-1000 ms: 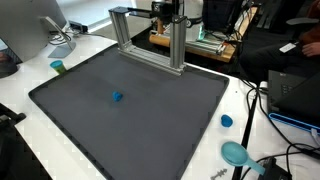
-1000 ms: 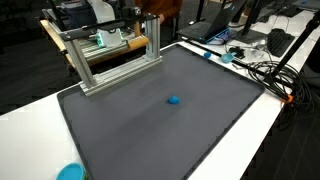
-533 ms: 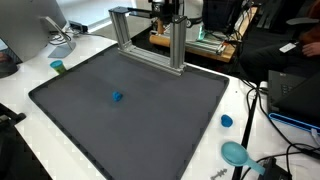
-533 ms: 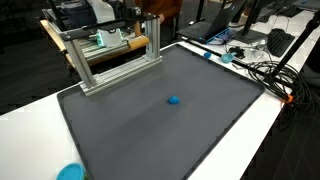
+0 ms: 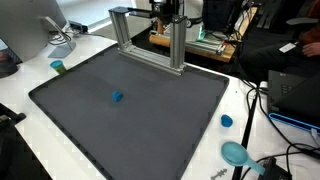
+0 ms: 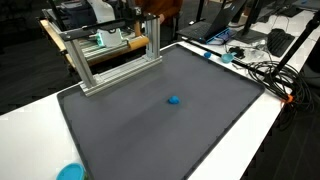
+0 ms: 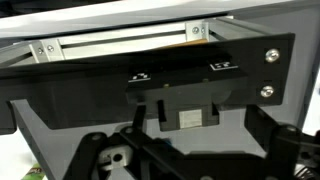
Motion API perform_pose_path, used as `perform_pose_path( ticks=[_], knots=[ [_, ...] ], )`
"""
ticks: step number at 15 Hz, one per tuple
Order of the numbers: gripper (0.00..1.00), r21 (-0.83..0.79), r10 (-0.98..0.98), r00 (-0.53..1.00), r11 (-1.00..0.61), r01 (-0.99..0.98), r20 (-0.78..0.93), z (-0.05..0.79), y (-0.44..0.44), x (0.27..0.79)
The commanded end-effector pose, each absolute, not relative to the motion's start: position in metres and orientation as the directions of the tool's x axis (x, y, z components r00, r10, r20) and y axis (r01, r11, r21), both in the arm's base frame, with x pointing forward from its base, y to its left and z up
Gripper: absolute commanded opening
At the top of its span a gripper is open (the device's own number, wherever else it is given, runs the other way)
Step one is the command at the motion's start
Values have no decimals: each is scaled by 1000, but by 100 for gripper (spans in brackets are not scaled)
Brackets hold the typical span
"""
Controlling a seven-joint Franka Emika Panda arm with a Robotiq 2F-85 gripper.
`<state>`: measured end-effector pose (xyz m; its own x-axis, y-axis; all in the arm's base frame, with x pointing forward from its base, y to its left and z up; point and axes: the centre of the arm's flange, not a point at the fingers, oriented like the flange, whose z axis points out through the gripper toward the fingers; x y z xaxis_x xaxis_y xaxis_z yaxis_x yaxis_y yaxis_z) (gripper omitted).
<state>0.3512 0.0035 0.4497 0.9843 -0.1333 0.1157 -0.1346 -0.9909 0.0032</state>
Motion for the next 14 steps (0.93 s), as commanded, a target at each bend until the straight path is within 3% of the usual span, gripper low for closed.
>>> perform_pose_path(
  ticks=[1, 5, 8, 12, 14],
  knots=[
    [100, 14, -149, 982, -988, -152, 113, 445, 8, 349],
    [96, 16, -146, 984, -989, -148, 105, 441, 8, 343],
    [84, 13, -123, 989, -992, -125, 78, 437, 7, 340],
    [79, 27, -133, 987, -990, -136, 91, 438, 7, 339],
    [82, 33, -122, 988, -992, -125, 91, 438, 6, 339]
  ],
)
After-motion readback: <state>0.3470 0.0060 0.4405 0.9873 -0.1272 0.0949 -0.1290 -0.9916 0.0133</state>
